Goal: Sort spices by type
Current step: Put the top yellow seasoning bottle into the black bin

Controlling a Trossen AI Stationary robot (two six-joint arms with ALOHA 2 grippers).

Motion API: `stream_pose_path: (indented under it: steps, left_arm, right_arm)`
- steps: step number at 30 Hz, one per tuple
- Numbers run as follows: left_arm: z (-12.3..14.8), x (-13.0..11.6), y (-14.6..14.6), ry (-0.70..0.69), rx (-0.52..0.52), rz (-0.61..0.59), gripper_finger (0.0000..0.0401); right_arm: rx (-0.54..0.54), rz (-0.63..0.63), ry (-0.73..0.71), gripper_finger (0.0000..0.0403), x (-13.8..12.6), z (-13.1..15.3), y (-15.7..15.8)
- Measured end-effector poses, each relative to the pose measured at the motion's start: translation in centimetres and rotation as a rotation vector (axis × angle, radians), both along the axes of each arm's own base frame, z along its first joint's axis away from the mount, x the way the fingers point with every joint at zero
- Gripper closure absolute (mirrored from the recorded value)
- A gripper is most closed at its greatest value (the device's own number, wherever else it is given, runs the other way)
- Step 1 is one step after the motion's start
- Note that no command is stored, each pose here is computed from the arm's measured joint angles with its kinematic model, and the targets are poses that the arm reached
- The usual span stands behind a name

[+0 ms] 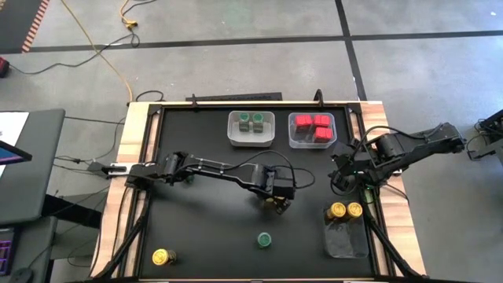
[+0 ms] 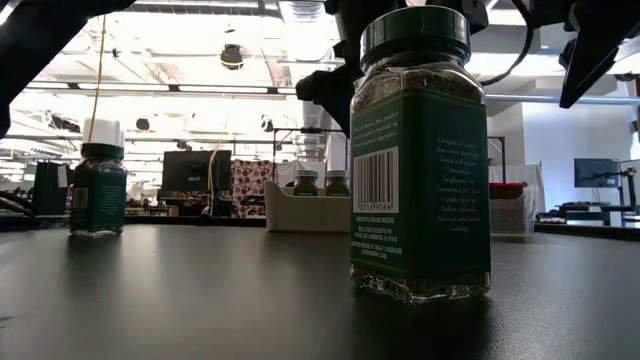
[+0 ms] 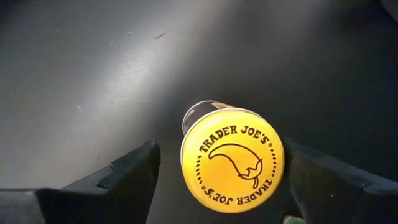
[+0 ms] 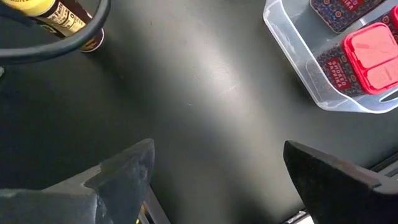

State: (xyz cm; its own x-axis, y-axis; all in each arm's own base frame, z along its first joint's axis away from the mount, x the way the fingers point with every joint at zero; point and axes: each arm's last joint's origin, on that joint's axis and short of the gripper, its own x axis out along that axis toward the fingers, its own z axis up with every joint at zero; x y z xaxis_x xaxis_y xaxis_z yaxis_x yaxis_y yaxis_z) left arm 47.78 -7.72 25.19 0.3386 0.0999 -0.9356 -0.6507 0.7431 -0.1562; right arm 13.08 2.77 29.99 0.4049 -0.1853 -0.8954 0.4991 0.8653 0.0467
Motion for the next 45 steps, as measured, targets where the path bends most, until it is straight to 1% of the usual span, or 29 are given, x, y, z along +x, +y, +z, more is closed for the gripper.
stream_pose_path:
  steps: [7, 14, 18, 22, 24, 25, 27, 29, 32, 34, 37, 39, 42, 45]
  left_arm:
    - [0.2, 0.0, 0.0, -0.002, 0.000, -0.002, 0.0087]
    - [2.0, -0.4, 0.1, -0.047, 0.002, -0.011, 0.0087]
    - [3.5, -1.3, 0.2, -0.047, 0.017, -0.039, 0.0087]
    - [5.1, -3.0, 0.4, 0.025, 0.028, -0.157, 0.0087]
    - [5.7, -4.0, 0.2, 0.069, 0.023, -0.162, 0.0087]
    - [5.9, -4.4, 0.0, 0.082, 0.039, -0.181, 0.0087]
    - [6.4, -4.6, -0.8, 0.065, 0.115, -0.269, 0.0087]
    - [6.6, -4.3, -1.9, 0.006, 0.184, -0.379, 0.0087]
    - [6.8, -3.8, -3.1, -0.053, 0.237, -0.497, 0.0087]
    - [6.3, -3.7, -3.3, -0.050, 0.258, -0.521, 0.0087]
    - [5.3, -3.8, -3.3, -0.009, 0.300, -0.520, 0.0087]
    - [5.1, -3.9, -3.3, -0.018, 0.318, -0.542, 0.0087]
    - [5.4, -5.2, -3.4, -0.044, 0.325, -0.566, 0.0087]
    - [5.1, -7.2, -2.9, -0.094, 0.327, -0.562, 0.0087]
  right_arm:
    - [0.001, 0.001, -0.004, 0.0017, 0.0, 0.0, 0.0]
    - [0.000, 0.002, -0.004, 0.0017, 0.0, 0.0, 0.0]
    - [0.007, 0.001, -0.028, 0.0017, 0.3, 0.1, 0.1]
    - [0.020, -0.006, -0.072, 0.0017, 0.7, 0.3, 0.1]
    - [0.027, -0.006, -0.096, 0.0017, 1.1, 0.3, 0.2]
    - [0.031, -0.006, -0.113, 0.0017, 1.4, 0.3, 0.3]
    - [0.043, -0.005, -0.156, 0.0017, 2.2, 0.4, 0.5]
    - [0.049, 0.021, -0.211, 0.0017, 3.2, 0.5, 0.9]
    - [0.036, 0.091, -0.254, 0.0017, 4.8, 0.3, 1.8]
    - [0.029, 0.109, -0.263, 0.0017, 5.7, 0.0, 2.1]
    - [0.027, 0.107, -0.250, 0.0017, 7.0, -0.7, 2.5]
    - [0.026, 0.111, -0.241, 0.0017, 7.7, -1.1, 2.8]
    - [0.036, 0.124, -0.263, 0.0017, 8.6, -1.5, 3.5]
    - [0.049, 0.128, -0.274, 0.0017, 9.6, -1.2, 4.2]
